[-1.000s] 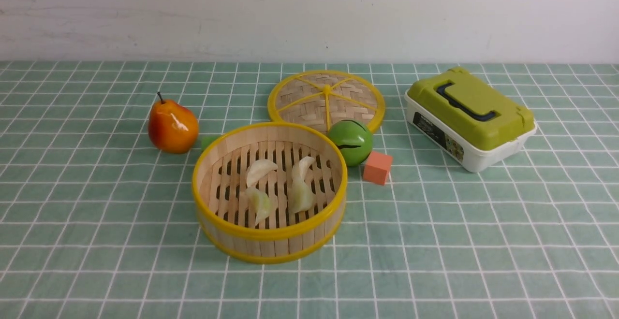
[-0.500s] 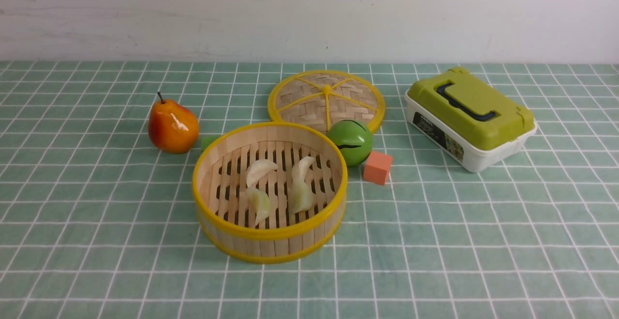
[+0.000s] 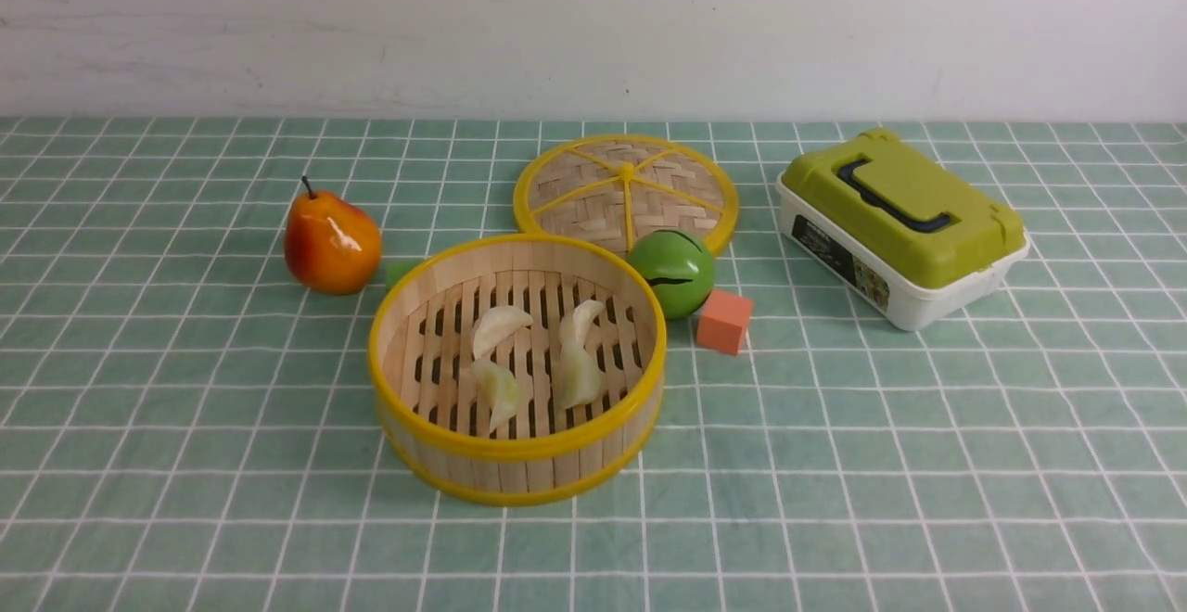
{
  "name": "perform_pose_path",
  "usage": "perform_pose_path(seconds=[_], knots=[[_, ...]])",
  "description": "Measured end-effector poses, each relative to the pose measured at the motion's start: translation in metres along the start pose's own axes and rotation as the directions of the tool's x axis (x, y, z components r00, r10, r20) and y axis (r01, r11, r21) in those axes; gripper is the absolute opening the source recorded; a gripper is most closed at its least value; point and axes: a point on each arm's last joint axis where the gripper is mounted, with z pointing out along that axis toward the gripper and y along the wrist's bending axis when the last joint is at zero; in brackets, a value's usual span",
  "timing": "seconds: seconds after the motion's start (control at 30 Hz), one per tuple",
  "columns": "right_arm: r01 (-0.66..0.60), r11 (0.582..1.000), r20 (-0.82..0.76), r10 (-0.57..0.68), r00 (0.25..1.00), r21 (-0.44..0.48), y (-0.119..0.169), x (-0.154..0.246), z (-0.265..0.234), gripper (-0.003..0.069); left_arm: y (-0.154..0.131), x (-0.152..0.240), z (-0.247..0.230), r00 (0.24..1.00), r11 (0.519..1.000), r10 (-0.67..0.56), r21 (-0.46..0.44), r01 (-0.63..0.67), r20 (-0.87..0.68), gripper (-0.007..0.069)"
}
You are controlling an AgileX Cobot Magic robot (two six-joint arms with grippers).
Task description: Put the dumplings into the steamer on the table with the blue tablecloth.
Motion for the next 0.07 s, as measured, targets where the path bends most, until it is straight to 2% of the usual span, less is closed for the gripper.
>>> perform_pose_path(seconds=[0.07], knots=[[0.000, 1.000, 0.000, 0.000, 1.000, 0.000, 0.0000, 0.0000, 0.0000, 0.0157, 0.0000, 0.0000, 0.0000, 1.000, 1.000, 0.000, 0.000, 0.000, 0.000, -0.0011]])
